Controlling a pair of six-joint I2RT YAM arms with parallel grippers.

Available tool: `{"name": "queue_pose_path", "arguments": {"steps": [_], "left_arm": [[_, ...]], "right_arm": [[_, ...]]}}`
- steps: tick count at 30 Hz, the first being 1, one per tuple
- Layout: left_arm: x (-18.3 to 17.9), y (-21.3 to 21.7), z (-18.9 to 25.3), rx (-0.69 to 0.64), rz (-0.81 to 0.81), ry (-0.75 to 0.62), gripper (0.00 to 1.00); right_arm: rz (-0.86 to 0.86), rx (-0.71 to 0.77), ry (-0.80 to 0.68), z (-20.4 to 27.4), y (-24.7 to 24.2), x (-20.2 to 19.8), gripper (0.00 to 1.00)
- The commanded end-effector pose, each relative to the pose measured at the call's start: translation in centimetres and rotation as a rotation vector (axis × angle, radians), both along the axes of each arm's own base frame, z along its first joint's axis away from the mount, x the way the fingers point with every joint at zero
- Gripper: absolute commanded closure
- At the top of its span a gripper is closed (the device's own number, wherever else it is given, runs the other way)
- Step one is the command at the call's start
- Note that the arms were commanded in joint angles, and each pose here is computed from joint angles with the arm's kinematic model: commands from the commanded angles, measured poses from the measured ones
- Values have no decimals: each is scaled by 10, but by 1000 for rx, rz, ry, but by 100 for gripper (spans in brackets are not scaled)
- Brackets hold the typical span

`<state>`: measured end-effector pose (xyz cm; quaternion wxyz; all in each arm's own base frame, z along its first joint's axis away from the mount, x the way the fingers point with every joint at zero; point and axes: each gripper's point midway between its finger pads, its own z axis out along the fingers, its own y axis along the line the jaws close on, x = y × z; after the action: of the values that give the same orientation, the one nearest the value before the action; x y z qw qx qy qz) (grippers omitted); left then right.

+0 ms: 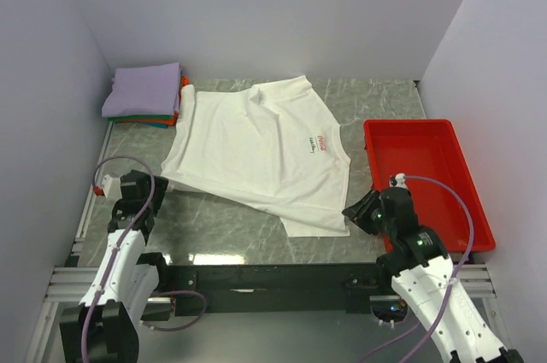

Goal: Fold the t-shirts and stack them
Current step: Flatten the tshirt out

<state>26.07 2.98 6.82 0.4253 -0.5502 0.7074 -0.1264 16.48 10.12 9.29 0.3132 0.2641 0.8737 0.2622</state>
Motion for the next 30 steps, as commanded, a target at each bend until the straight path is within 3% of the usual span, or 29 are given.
{"name": "queue_pose_path", "arguments": {"steps": [1, 8, 11, 17, 23, 30], "left_arm": [[13, 7, 42, 44, 10, -68, 28], [17, 6, 68, 64, -15, -88, 32], [18, 4, 64, 69, -37, -73, 38], [17, -2, 45, 25, -43, -54, 38], [26, -12, 24, -10, -105, 22, 39], [30, -15, 27, -11, -123, -1, 39]], "right_arm": [[-8, -53, -118, 40, -4, 27, 63], [13, -82, -128, 49, 6, 62, 60], [46, -54, -116, 45, 17, 72, 60], [61, -61, -82, 25, 26, 90, 60], [-17, -154, -36, 14, 5, 118, 60], [-121, -254, 36, -9, -31, 142, 59]]}}
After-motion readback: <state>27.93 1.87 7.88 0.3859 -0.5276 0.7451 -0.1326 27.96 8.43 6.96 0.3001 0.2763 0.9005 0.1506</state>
